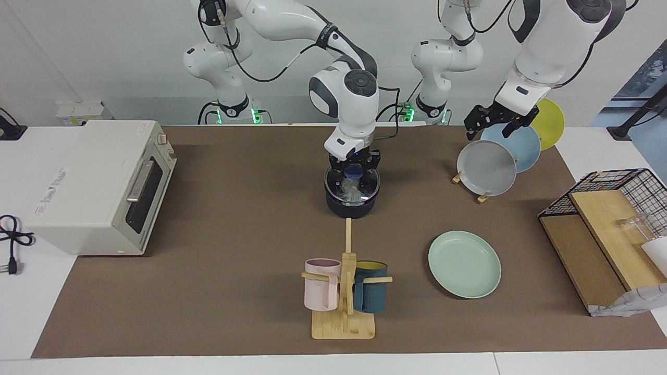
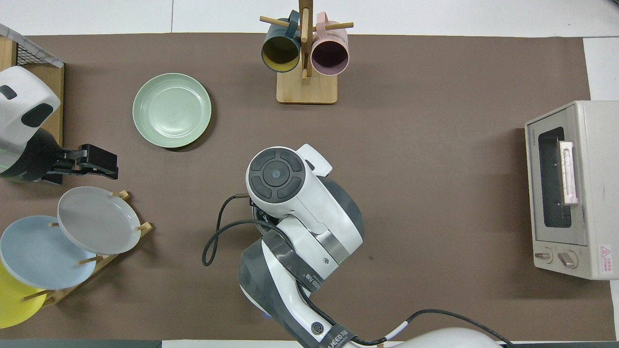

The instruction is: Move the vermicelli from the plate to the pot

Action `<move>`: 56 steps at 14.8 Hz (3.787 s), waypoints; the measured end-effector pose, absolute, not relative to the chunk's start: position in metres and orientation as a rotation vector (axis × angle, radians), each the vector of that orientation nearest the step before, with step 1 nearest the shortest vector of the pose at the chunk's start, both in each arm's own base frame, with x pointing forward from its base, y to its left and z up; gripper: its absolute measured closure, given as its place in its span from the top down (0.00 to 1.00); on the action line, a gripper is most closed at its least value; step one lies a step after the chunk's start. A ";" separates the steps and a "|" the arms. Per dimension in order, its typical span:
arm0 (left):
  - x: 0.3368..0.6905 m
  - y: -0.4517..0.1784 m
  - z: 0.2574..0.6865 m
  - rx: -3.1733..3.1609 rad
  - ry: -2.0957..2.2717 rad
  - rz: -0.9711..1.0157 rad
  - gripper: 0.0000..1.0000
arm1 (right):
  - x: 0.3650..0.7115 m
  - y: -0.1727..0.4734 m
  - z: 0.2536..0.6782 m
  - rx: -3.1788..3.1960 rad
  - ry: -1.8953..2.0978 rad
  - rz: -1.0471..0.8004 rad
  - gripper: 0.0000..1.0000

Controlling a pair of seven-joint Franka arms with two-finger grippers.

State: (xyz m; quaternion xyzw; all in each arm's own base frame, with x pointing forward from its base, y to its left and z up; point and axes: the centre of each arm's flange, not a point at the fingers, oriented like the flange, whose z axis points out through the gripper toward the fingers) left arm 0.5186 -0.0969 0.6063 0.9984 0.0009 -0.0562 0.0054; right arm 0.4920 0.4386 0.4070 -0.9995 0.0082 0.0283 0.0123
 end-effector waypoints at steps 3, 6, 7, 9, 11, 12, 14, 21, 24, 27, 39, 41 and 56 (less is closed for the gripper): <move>0.519 -0.097 0.606 3.126 0.006 -0.175 1.00 | 0.492 0.438 0.407 -3.116 0.026 0.089 0.66; 0.519 -0.096 0.607 3.126 0.009 -0.173 1.00 | 0.494 0.438 0.405 -3.104 0.035 0.063 0.66; 0.519 -0.096 0.607 3.126 0.010 -0.172 1.00 | 0.494 0.438 0.405 -3.100 0.038 0.055 0.66; 0.519 -0.096 0.608 3.125 0.011 -0.168 1.00 | 0.494 0.437 0.405 -3.098 0.039 0.052 0.66; 0.520 -0.096 0.609 3.125 0.011 -0.156 1.00 | 0.494 0.437 0.405 -3.098 0.039 0.051 0.66; 0.521 -0.096 0.610 3.124 0.011 -0.144 1.00 | 0.494 0.437 0.405 -3.100 0.037 0.048 0.66; 0.522 -0.096 0.611 3.122 0.007 -0.125 1.00 | 0.493 0.438 0.405 -3.109 0.025 0.034 0.66; 0.524 -0.093 0.611 3.120 -0.023 -0.110 1.00 | 0.492 0.440 0.405 -3.130 -0.012 -0.007 0.66; 0.526 -0.087 0.611 3.119 -0.009 -0.108 1.00 | 0.492 0.439 0.404 -3.128 -0.011 -0.021 0.66; 0.526 -0.084 0.611 3.119 -0.004 -0.107 1.00 | 0.492 0.439 0.404 -3.127 -0.010 -0.022 0.66; 0.526 -0.084 0.611 3.119 -0.004 -0.110 1.00 | 0.549 0.329 0.504 -3.144 0.095 -0.056 1.00; 0.526 -0.084 0.611 3.119 -0.004 -0.110 1.00 | 0.562 0.265 0.543 -3.151 0.120 -0.048 1.00; 0.526 -0.084 0.611 3.119 -0.004 -0.110 1.00 | 0.539 0.033 0.619 -3.163 -0.023 0.107 1.00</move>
